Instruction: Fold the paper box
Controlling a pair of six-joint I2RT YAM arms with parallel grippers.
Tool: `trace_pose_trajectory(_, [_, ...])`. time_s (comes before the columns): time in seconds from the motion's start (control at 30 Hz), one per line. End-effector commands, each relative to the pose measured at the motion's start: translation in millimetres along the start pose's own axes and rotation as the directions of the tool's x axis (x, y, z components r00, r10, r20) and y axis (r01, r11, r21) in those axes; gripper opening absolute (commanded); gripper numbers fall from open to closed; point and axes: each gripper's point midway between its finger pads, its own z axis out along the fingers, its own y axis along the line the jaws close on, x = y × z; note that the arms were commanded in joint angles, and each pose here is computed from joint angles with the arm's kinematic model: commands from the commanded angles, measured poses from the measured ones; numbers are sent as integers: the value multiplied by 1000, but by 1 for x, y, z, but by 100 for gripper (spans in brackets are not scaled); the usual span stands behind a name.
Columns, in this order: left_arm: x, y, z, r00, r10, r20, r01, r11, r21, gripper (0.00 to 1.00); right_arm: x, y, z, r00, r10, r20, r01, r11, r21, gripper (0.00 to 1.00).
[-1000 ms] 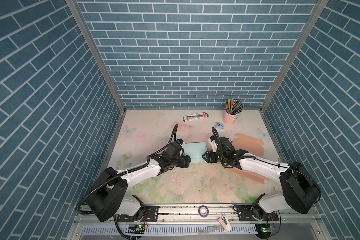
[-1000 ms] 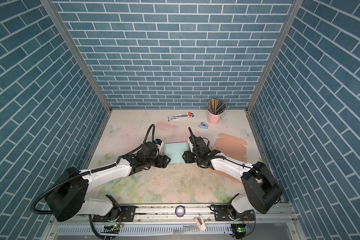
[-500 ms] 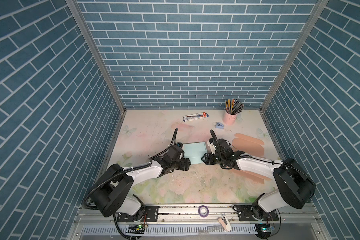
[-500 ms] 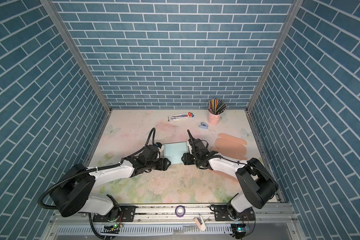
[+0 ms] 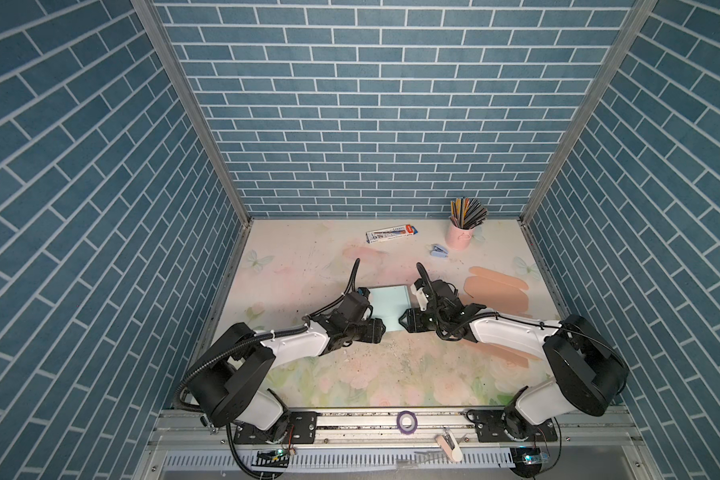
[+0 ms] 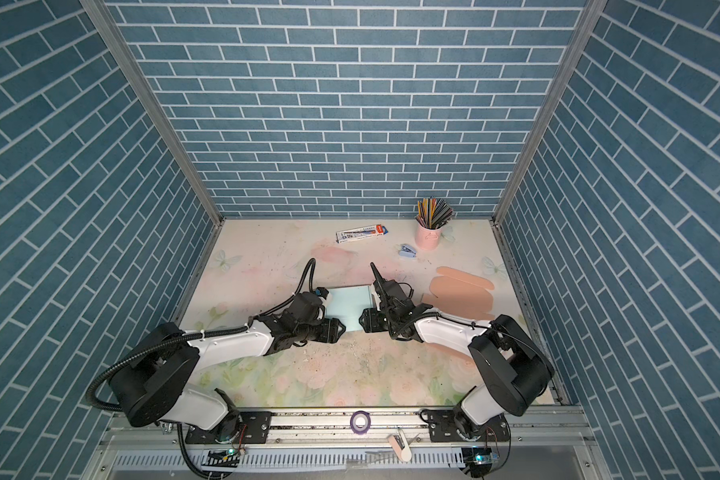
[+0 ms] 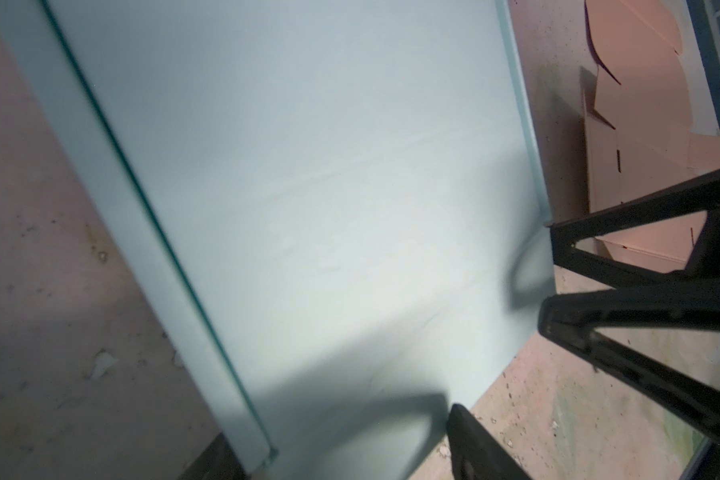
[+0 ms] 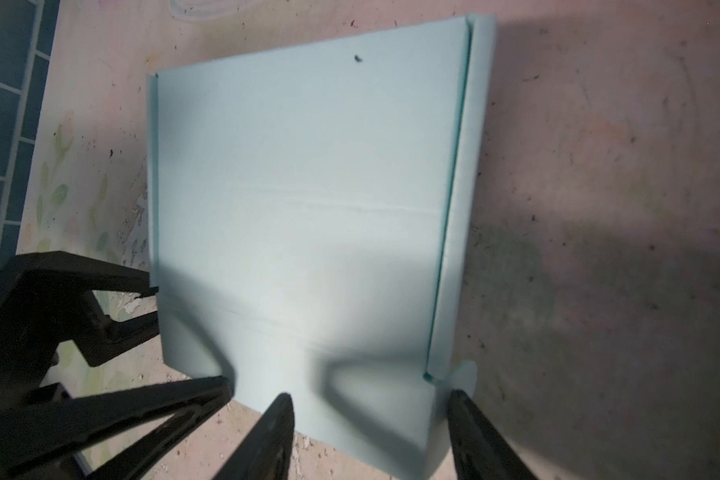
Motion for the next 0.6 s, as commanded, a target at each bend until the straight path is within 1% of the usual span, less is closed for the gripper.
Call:
trace_pose_trajectory(0.0, [-4, -2, 0, 1000, -2, 20, 2, 1000, 0, 72, 4, 3, 4, 999, 30, -11, -31, 999, -16, 60])
trace_pose_trajectory(0.3, [-1, 10, -1, 1000, 16, 21, -15, 999, -52, 73, 7, 1, 6, 999, 54, -7, -54, 998, -22, 60])
trace_pose_trajectory(0.57, [0, 14, 3, 1000, 14, 24, -13, 998, -61, 69, 11, 1, 10, 997, 68, -20, -69, 997, -36, 60])
